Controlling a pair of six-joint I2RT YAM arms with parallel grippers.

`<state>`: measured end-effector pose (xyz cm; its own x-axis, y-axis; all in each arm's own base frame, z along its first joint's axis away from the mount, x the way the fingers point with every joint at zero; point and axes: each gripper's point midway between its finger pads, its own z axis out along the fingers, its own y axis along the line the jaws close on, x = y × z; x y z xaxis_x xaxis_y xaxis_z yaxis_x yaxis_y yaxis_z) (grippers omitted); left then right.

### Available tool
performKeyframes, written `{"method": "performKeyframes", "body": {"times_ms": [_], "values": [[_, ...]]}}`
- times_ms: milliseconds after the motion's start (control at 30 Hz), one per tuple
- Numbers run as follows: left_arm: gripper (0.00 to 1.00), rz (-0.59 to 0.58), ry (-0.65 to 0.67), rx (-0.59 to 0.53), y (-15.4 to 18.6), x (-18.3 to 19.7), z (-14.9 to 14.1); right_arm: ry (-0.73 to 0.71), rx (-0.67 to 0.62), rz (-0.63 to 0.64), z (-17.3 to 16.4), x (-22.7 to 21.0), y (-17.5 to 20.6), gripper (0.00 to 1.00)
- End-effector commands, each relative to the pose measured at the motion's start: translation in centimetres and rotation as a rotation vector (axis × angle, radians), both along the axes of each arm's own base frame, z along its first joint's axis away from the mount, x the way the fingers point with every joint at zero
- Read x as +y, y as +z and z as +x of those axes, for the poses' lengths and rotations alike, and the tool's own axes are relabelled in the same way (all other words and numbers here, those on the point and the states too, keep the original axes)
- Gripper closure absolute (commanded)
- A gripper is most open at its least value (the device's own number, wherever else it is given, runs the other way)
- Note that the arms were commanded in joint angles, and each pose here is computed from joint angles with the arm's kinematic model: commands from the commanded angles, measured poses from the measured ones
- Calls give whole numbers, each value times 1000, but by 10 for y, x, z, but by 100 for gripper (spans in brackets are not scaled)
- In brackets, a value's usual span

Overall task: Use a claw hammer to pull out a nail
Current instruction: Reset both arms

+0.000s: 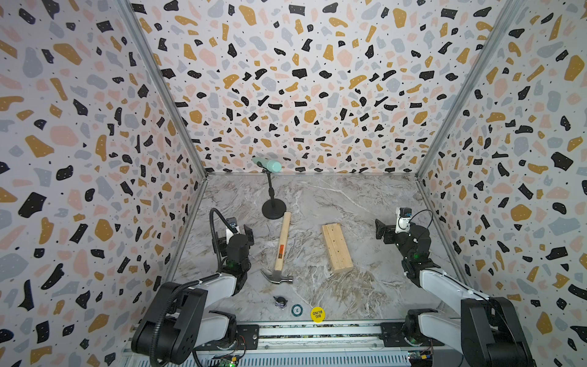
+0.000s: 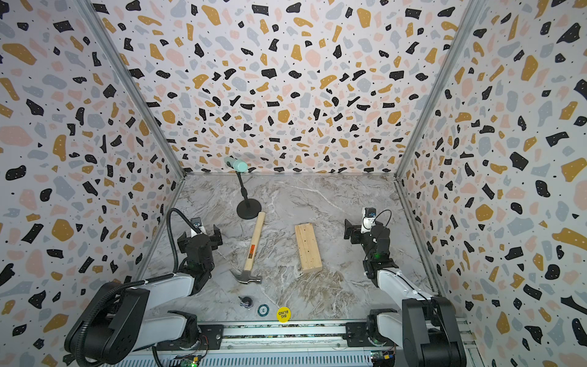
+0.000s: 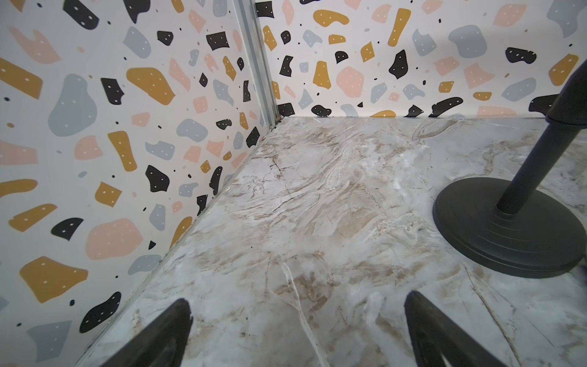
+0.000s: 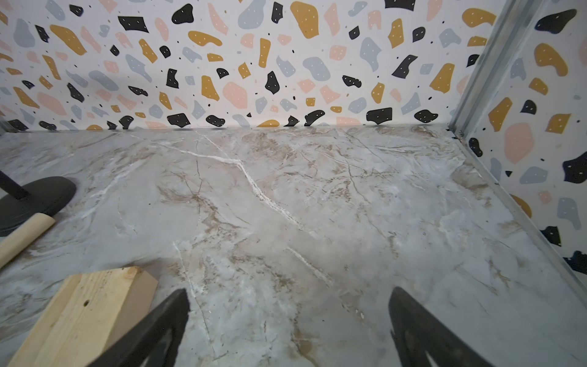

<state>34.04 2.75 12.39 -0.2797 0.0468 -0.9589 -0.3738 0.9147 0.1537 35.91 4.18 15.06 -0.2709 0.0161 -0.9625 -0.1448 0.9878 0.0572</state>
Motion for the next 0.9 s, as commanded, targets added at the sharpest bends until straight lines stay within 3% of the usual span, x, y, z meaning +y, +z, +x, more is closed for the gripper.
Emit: {"method": "performKeyframes", "body": {"times_ms": [0,233,600,867], "values": [[0,4,-56,-131,29,-7,8,-16,-81,-42,5,-4,13,1],[1,-9,-100,-216,21,-6,-7,-36,-90,-70,7,-10,2,2],[0,-13,-132,-174,14,-10,-1,-50,-191,-91,-6,-21,4,1],[1,-11,-132,-174,14,-11,0,-8,-186,-88,-4,-15,-17,1]]}}
